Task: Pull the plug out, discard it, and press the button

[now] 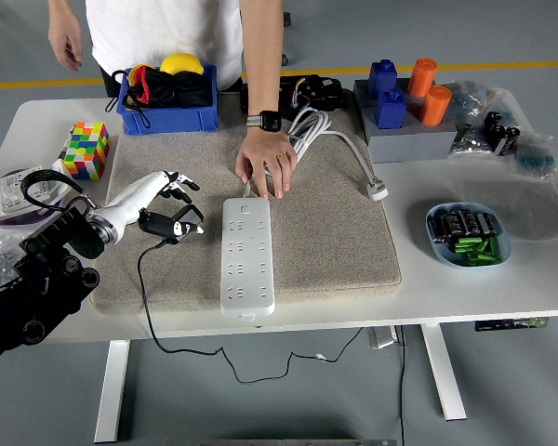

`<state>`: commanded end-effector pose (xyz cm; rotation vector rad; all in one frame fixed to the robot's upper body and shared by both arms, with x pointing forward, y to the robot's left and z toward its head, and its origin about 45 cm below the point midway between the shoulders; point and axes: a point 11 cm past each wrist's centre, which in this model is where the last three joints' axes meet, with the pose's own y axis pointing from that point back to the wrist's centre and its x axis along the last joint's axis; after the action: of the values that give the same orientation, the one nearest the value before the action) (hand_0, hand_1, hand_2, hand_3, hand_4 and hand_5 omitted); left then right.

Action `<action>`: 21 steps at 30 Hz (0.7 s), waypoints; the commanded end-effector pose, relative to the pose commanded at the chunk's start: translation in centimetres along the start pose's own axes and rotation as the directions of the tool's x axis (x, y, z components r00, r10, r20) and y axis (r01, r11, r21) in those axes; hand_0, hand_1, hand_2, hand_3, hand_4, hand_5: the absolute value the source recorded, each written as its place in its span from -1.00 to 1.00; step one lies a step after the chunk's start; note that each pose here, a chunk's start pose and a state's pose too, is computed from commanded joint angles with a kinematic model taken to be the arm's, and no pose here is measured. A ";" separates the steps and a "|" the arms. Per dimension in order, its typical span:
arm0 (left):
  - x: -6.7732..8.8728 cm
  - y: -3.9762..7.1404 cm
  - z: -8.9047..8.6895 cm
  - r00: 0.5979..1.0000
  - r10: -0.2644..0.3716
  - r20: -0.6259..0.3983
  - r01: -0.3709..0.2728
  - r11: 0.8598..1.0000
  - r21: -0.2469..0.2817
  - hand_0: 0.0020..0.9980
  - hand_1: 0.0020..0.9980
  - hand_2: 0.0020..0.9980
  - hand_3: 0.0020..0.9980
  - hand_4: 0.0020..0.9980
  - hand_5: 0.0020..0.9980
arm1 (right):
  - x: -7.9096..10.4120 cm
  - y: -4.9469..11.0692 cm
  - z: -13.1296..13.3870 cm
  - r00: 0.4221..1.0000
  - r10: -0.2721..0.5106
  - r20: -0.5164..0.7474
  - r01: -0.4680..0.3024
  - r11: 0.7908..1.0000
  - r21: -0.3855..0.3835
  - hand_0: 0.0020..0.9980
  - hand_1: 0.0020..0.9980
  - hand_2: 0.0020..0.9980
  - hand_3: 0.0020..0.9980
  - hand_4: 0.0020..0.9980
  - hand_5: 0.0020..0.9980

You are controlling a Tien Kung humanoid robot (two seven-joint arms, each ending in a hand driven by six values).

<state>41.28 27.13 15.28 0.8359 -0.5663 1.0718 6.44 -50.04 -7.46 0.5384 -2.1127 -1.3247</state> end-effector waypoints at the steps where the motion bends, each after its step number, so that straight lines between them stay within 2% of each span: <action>1: 0.1 0.0 0.0 1.000 0.001 0.000 -0.001 1.000 0.001 0.54 0.66 0.58 0.67 0.85 -1.00 | 0.0 0.0 0.0 1.000 0.000 0.000 0.000 1.000 -0.001 0.48 0.32 0.29 0.23 0.32 -0.06; 2: 0.1 0.0 0.0 1.000 0.001 0.002 -0.001 1.000 0.002 0.60 0.71 0.63 0.73 0.90 -1.00 | 0.0 0.0 0.1 1.000 0.000 0.001 0.000 1.000 -0.002 0.48 0.32 0.29 0.23 0.32 -0.06; 7: 0.6 0.1 1.3 1.000 0.014 0.006 -0.014 0.999 -0.037 0.60 0.71 0.63 0.73 0.90 -1.00 | 0.0 0.0 0.2 1.000 0.000 0.004 0.000 1.000 -0.004 0.48 0.32 0.29 0.23 0.32 -0.06; 8: 0.7 0.2 1.7 1.000 0.015 0.008 -0.015 0.999 -0.049 0.53 0.49 0.41 0.64 0.91 -1.00 | 0.0 0.0 0.2 1.000 0.000 0.004 0.000 1.000 -0.004 0.48 0.32 0.29 0.23 0.33 -0.06; 13: 0.6 0.3 5.0 1.000 0.017 -0.010 -0.018 0.990 -0.142 0.53 0.49 0.41 0.64 0.91 -1.00 | 0.0 0.0 0.2 1.000 -0.002 0.005 0.002 1.000 -0.003 0.48 0.32 0.29 0.23 0.33 -0.06; 14: 0.5 0.3 5.6 1.000 0.013 -0.022 -0.017 0.987 -0.158 -0.32 -0.27 -0.26 0.47 0.29 -1.00 | -0.1 0.0 0.1 1.000 -0.002 0.006 0.002 1.000 -0.002 0.48 0.32 0.29 0.23 0.33 -0.06; 19: 0.0 -0.2 7.2 0.999 -0.015 -0.052 0.005 0.983 -0.185 -0.32 -0.27 -0.26 0.47 0.29 -1.00 | -0.1 0.0 0.2 1.000 -0.004 0.008 0.004 1.000 -0.004 0.48 0.32 0.29 0.23 0.33 -0.06; 20: -0.1 -0.3 7.3 0.998 -0.020 -0.057 0.009 0.983 -0.185 -0.66 -0.66 -0.58 0.44 -0.21 -1.00 | -0.1 0.0 0.2 1.000 -0.004 0.008 0.004 1.000 -0.004 0.48 0.32 0.29 0.23 0.33 -0.06; 21: -0.3 -0.5 7.6 0.997 -0.030 -0.069 0.017 0.983 -0.182 -0.66 -0.66 -0.58 0.44 -0.21 -1.00 | -0.1 0.0 0.2 1.000 -0.004 0.008 0.004 1.000 -0.004 0.48 0.32 0.29 0.23 0.33 -0.06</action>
<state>41.57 20.64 19.21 0.6416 -0.5828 1.0078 6.42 -49.86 -7.55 0.5369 -2.1162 -1.3357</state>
